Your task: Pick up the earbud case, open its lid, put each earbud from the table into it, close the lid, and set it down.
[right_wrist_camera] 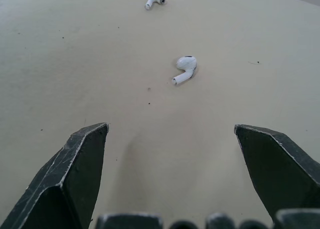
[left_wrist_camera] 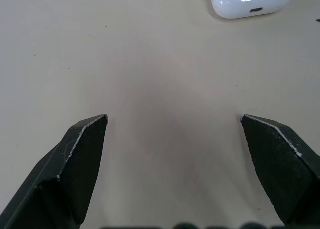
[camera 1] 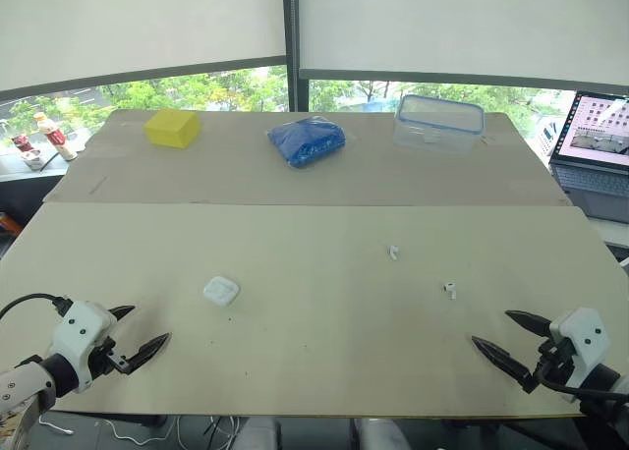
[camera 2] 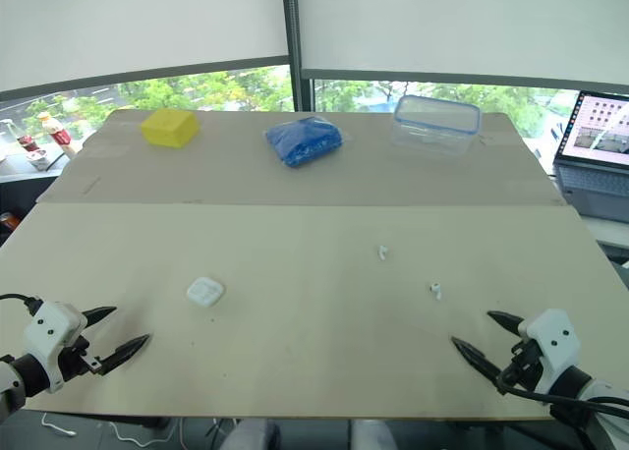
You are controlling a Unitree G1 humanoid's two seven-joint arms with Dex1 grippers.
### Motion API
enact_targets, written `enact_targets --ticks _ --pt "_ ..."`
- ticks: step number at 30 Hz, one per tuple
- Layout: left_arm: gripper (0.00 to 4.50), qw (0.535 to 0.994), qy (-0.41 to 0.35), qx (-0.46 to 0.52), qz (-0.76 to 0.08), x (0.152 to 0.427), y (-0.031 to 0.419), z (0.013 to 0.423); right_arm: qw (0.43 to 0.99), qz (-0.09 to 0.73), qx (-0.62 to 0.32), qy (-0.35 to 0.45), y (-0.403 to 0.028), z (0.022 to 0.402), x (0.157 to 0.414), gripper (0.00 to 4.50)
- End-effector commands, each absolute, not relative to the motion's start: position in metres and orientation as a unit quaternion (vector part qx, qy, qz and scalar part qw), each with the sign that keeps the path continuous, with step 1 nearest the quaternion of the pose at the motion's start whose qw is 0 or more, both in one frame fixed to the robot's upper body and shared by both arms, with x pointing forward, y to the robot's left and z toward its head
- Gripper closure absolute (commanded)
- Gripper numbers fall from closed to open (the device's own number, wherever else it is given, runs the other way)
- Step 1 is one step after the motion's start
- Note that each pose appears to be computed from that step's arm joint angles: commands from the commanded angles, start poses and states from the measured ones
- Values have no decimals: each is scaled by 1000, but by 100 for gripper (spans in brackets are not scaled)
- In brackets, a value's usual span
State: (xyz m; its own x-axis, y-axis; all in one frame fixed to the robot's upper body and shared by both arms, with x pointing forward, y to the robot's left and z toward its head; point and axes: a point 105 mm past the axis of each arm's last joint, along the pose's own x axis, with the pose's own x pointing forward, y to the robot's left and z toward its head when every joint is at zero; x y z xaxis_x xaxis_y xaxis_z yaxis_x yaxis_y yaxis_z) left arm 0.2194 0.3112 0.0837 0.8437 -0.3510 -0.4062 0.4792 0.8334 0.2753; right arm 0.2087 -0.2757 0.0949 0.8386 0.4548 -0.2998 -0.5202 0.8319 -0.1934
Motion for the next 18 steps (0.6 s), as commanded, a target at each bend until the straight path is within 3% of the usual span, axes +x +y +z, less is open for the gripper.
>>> enact_targets --ticks 1,12,18 --pt "0 943 154 185 -230 218 307 90 951 250 -154 99 -279 104 210 5" --pt "0 951 139 145 -236 218 314 98 954 241 -165 68 -283 113 213 5" --pt "0 941 150 106 -283 212 307 100 947 264 -168 78 -279 113 210 5"
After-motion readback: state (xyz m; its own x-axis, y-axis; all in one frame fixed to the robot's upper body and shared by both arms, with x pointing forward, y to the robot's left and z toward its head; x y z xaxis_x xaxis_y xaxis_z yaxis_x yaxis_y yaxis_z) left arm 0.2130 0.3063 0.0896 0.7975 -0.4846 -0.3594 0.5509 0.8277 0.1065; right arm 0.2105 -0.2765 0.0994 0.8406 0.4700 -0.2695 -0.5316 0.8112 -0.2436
